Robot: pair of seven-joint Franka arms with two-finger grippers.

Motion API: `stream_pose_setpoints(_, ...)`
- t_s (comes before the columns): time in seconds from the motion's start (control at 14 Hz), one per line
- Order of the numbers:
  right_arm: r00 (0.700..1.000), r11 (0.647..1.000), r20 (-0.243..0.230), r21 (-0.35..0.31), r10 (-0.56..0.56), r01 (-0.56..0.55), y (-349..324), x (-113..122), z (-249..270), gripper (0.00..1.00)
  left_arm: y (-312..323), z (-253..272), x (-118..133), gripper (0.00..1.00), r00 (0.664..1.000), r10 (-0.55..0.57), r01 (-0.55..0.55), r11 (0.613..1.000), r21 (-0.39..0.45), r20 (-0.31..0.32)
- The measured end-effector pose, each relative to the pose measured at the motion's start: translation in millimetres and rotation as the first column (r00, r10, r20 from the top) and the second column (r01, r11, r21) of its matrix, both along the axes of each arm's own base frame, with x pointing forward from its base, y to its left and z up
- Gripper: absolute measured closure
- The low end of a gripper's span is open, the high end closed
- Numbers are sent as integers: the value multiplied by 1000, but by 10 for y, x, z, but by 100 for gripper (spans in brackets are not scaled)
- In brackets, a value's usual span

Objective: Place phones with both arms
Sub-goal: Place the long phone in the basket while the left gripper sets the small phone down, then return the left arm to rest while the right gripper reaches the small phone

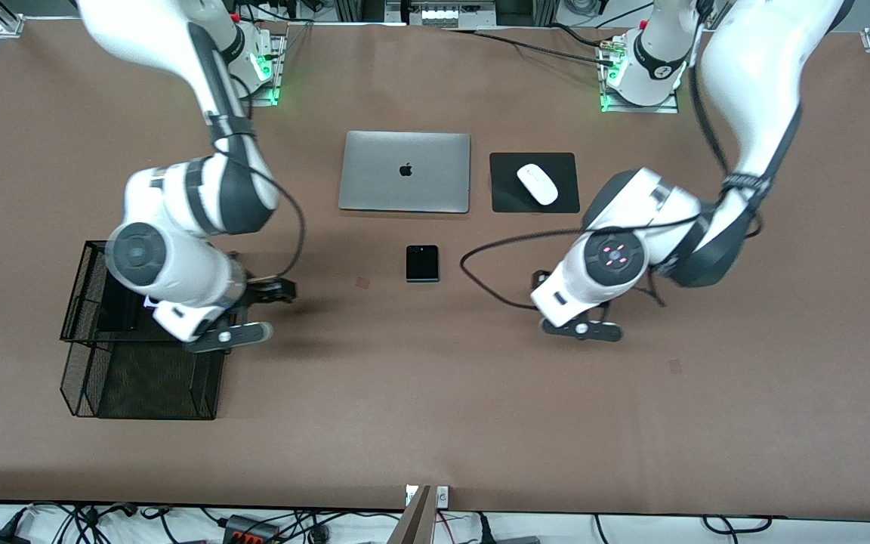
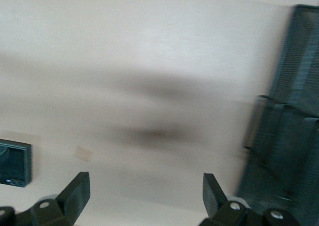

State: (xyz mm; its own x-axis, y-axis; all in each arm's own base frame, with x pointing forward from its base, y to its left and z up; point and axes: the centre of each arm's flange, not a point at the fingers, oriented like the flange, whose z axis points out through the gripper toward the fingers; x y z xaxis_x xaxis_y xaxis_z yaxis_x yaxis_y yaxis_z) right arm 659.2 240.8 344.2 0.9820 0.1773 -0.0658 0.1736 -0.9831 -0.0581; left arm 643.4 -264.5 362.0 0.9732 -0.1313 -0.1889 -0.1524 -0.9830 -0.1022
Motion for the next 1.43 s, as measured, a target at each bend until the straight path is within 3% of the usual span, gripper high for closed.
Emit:
stream_pose_setpoints(0.21, 999, 1000, 48, -17, 21, -21, 830, -260, -366, 0, 730, 557, 158, 0, 993, -111, 112, 994, -8, 28)
stream_pose_setpoints(0.5, 991, 998, 119, -49, 56, -51, 1720, -682, -1066, 0, 1732, 1219, 165, 0, 995, -88, 93, 990, -110, 43)
stream_pose_setpoints(0.78, 988, 999, 151, -48, -18, 26, 2146, -978, -1331, 0, 2264, 1736, -191, 0, 997, -15, 24, 992, -122, 71)
stream_pose_setpoints(1.07, 986, 998, 167, -54, -25, 34, 2457, -1258, -1582, 0, 2427, 1989, -562, 0, 985, 28, -8, 993, -117, 170)
stream_pose_setpoints(1.43, 985, 999, 174, -36, -19, 26, 2561, -1340, -1640, 0, 2610, 1976, -698, 0, 985, 66, -47, 991, -122, 157)
